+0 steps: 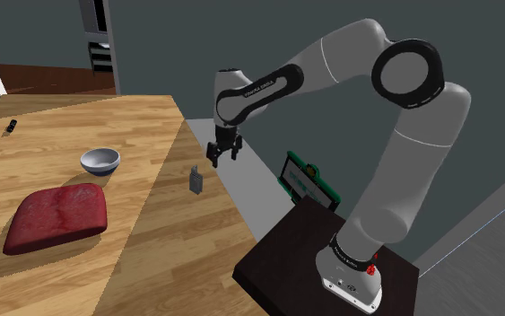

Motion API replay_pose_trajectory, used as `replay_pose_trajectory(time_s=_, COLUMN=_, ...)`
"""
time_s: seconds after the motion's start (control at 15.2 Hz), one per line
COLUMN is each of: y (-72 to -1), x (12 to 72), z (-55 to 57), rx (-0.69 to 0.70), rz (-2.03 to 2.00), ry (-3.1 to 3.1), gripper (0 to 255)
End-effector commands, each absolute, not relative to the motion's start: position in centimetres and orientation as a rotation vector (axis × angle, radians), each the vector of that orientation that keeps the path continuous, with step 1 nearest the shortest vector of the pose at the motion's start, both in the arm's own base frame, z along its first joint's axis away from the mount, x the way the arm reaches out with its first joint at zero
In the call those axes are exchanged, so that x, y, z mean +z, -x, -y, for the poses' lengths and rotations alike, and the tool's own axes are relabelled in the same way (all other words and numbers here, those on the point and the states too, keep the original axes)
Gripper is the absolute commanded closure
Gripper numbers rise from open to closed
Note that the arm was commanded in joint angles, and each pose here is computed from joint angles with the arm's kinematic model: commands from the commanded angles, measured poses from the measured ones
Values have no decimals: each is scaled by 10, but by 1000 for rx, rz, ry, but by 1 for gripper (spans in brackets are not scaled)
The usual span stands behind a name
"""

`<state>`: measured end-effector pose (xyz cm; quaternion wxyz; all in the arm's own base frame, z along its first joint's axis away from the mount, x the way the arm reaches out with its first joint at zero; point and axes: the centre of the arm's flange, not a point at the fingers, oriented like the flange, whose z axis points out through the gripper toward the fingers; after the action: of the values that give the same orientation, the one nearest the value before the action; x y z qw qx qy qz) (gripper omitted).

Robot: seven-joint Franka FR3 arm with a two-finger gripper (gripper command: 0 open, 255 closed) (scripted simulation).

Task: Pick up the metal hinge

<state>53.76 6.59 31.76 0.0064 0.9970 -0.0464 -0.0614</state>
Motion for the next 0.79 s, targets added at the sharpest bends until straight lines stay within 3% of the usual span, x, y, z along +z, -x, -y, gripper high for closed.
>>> replay_pose_trajectory(time_s=0.0, y=-556, x=301, z=-74, rx=-183, rz=140, ry=-3116, gripper=0)
replay_pose_trajectory(time_s=0.73, y=-661, x=210, z=-103, rx=-136, rz=115, ry=-3092, gripper=0)
